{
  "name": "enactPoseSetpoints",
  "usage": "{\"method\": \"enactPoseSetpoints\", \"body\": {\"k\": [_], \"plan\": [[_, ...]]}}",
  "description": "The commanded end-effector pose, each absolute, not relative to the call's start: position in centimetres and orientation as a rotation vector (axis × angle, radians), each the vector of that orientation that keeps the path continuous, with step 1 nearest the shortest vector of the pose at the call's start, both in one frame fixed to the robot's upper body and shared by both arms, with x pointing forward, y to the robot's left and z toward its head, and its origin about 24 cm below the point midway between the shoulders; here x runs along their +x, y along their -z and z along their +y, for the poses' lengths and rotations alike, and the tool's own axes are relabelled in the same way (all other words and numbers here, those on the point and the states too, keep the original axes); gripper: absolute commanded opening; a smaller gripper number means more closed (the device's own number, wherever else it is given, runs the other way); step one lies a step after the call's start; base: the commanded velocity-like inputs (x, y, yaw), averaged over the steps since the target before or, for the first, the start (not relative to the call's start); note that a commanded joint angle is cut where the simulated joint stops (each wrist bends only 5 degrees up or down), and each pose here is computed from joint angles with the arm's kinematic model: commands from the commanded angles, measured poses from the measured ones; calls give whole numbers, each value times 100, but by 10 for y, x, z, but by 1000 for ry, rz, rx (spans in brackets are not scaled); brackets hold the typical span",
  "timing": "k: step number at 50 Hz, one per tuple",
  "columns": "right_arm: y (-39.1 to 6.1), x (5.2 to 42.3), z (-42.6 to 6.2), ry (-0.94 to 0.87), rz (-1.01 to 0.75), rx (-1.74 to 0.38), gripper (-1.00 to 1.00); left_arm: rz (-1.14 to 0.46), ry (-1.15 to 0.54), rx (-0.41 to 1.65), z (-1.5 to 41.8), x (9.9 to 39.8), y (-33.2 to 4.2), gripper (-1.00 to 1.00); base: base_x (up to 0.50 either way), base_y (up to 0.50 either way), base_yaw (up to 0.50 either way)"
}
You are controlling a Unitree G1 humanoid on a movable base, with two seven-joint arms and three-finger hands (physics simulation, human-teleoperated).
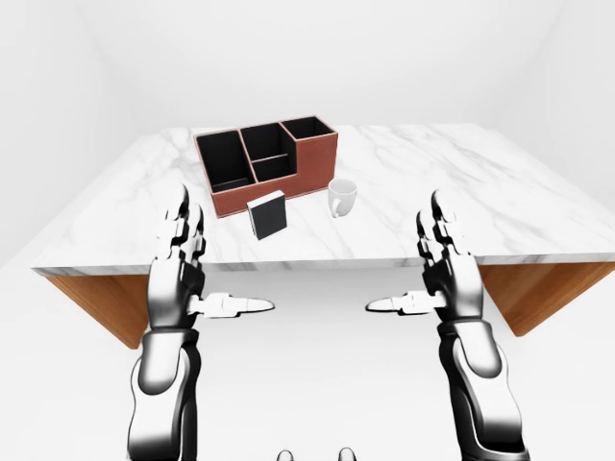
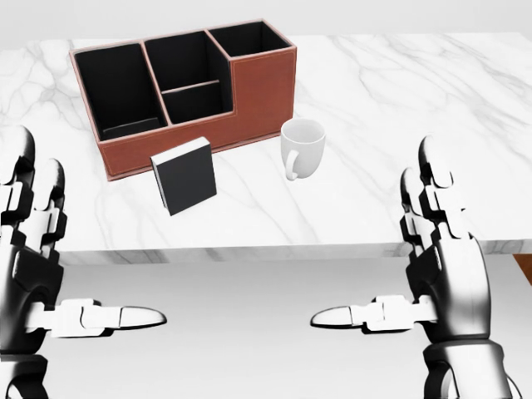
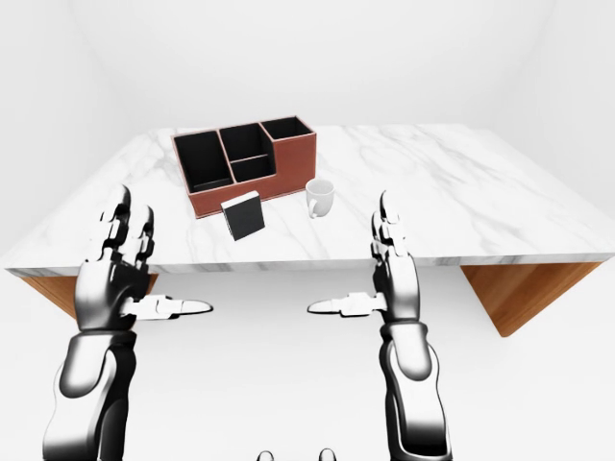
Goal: Pick up the book and place it in the front compartment of the caddy.
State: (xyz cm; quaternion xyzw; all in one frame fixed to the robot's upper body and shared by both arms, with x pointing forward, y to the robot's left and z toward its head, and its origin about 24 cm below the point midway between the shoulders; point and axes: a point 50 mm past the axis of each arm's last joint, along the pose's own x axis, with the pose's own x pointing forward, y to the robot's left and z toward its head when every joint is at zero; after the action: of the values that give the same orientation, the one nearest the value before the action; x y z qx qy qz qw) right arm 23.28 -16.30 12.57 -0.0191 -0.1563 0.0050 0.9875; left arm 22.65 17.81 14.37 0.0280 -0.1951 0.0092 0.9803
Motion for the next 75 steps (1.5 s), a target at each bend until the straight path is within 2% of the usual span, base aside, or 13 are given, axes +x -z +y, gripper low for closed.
{"method": "enactPoseSetpoints", "body": {"k": [1, 10, 32, 43, 75], "plan": [[-144, 225, -163, -12, -399, -45, 100, -454, -21, 66, 180, 220, -157, 100, 0, 0, 0], [-144, 223, -162, -42, -400, -19, 100, -457, -19, 66, 179, 219, -157, 100, 0, 0, 0], [-146, 223, -165, -15, -406, -14, 100, -453, -12, 66, 178, 218, -156, 100, 0, 49, 0], [-149, 223, -166, -23, -425, 8, 100, -457, -12, 67, 178, 218, -157, 100, 0, 0, 0], [-146, 222, -163, -38, -410, 5, 100, -475, -15, 66, 179, 217, -161, 100, 49, -1, 0]]}}
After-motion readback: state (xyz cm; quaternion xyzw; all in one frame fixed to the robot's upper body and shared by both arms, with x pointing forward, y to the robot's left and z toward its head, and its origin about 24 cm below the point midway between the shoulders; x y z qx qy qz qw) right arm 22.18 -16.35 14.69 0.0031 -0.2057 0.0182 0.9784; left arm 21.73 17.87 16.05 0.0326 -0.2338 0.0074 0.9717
